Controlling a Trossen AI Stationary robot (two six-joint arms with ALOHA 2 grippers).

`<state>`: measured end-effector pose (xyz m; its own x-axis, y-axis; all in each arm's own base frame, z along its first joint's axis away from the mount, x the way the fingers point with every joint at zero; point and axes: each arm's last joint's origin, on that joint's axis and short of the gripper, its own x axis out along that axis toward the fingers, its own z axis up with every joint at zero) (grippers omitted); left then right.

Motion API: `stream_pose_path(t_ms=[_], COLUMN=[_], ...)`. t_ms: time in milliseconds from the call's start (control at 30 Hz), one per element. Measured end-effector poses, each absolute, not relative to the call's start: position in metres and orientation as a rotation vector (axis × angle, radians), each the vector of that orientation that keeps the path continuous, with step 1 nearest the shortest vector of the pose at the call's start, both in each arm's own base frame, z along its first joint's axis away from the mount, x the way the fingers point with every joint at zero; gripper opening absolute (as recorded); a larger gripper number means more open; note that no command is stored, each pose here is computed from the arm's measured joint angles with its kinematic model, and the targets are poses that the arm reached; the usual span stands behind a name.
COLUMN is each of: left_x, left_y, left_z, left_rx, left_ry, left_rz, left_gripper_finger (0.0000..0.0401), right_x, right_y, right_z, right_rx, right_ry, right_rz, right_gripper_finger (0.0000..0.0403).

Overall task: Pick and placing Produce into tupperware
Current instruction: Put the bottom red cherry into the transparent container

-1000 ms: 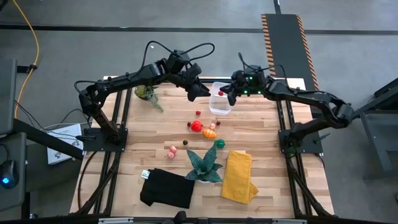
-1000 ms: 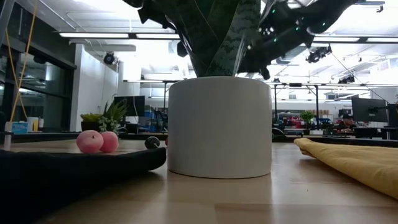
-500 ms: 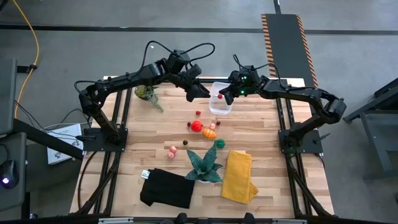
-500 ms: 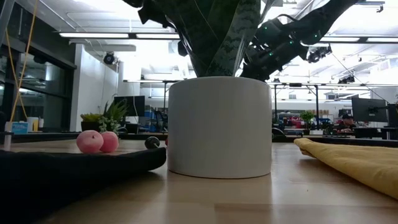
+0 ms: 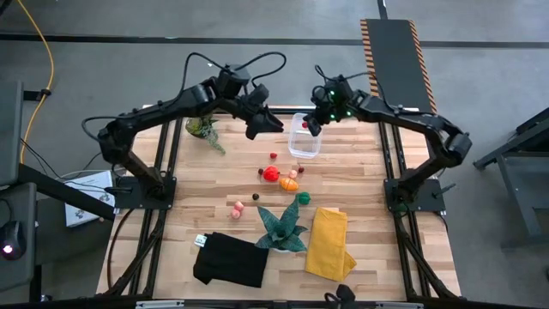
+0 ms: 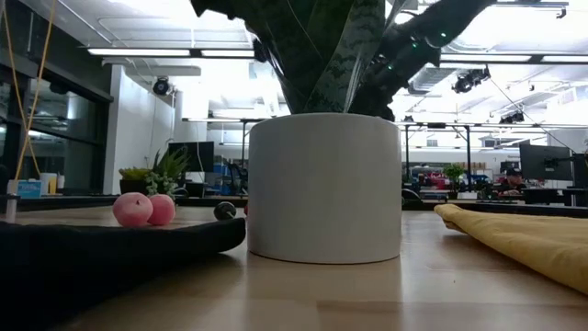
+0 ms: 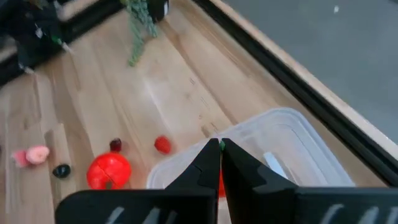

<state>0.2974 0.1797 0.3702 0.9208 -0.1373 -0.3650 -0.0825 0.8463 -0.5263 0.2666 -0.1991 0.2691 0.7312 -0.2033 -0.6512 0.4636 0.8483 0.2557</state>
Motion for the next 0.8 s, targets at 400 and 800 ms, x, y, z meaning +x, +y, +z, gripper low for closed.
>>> stream_pose_path(t_ms=[400,800], left_x=[0.256,0.230], left_y=[0.152,0.136], left_z=[0.402,0.411], left_rx=[-0.506,-0.470], left_ry=[0.418,0.476], left_rz=[-0.020,0.043], left_gripper_finger=[0.0110,0.0100], right_x=[0.285,0.291], right_y=[-0.212,-0.212], right_z=[0.272,0.263], right_rx=[0.473,0.464], right_ry=[0.872,0.932], right_rz=[-0.294,-0.308], right_gripper_finger=[0.0000,0.0000])
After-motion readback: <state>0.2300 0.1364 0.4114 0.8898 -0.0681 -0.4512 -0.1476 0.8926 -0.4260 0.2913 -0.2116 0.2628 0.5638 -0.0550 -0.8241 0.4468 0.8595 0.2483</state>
